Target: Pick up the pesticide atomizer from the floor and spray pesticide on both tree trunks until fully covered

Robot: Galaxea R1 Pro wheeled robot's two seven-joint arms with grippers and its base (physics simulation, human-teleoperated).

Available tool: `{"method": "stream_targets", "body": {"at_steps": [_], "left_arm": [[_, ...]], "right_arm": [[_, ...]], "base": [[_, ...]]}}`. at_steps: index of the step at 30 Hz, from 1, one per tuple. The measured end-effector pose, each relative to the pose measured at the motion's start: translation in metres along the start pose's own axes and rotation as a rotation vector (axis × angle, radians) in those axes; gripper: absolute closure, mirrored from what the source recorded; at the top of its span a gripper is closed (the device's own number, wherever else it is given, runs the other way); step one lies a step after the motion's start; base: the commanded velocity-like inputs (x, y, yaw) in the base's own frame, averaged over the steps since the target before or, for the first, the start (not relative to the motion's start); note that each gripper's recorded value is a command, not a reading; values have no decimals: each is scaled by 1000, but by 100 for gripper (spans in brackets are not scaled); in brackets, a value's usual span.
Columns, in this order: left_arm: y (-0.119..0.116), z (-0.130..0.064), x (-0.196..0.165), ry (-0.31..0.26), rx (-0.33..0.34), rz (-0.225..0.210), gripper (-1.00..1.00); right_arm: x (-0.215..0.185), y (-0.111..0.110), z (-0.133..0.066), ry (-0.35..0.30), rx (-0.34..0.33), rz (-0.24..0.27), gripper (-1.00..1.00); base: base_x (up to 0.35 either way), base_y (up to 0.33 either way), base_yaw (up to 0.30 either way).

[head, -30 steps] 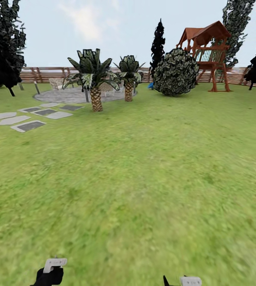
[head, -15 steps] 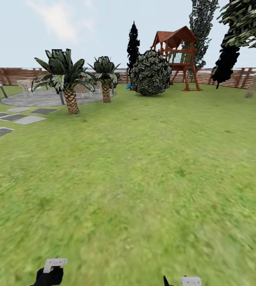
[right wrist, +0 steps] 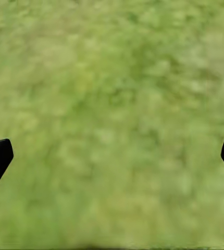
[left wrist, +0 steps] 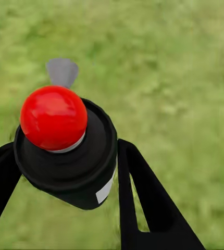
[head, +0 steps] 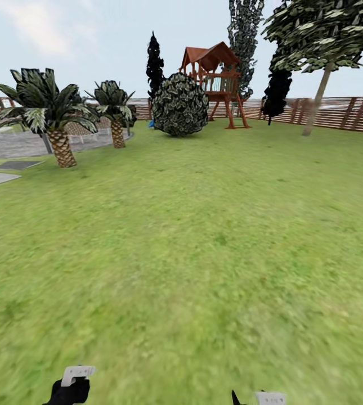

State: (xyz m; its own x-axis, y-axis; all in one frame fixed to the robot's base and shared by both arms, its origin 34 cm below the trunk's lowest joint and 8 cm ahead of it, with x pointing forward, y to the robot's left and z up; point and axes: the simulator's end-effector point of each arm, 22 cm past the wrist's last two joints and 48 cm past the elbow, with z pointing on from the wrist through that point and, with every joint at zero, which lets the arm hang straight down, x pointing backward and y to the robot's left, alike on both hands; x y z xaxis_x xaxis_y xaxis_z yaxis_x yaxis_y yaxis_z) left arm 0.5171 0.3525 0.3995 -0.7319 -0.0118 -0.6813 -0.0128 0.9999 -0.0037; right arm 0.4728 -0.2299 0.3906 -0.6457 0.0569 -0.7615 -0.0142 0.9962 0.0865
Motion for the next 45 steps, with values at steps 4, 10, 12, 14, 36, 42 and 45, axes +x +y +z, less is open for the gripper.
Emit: {"method": "stream_targets", "body": {"at_steps": [4,10,12,14,36,42,45], "left_arm": [[0,0,-1,-2,0,0,100],[0,0,-2,-4,0,0,100],[-1,0,-2,-5,1,0,100],[0,-1,-3,-6,1,0,100],[0,-1,-8,-16,0,0,100],[0,-2,-9,-18,0,0,100],[0,-2,-10,-20,0,0,100]], "right_arm": [[-1,0,0,-2,0,0,-100],[-2,0,0,-4,0,0,-100],[-2,0,0,-5,0,0,-100],[-3,0,0,-6,0,0,-100],[-7,0,0,-16,-1,-1,-100],[-9,0,0,-18,-1,-1,-100],[-9,1,0,-20,-1,-1,-100]], "base": [[0,-272,-300],[0,-272,-300],[0,-272,-300],[0,-272,-300],[0,-272,-300],[0,-272,-300],[0,-272,-300]]}}
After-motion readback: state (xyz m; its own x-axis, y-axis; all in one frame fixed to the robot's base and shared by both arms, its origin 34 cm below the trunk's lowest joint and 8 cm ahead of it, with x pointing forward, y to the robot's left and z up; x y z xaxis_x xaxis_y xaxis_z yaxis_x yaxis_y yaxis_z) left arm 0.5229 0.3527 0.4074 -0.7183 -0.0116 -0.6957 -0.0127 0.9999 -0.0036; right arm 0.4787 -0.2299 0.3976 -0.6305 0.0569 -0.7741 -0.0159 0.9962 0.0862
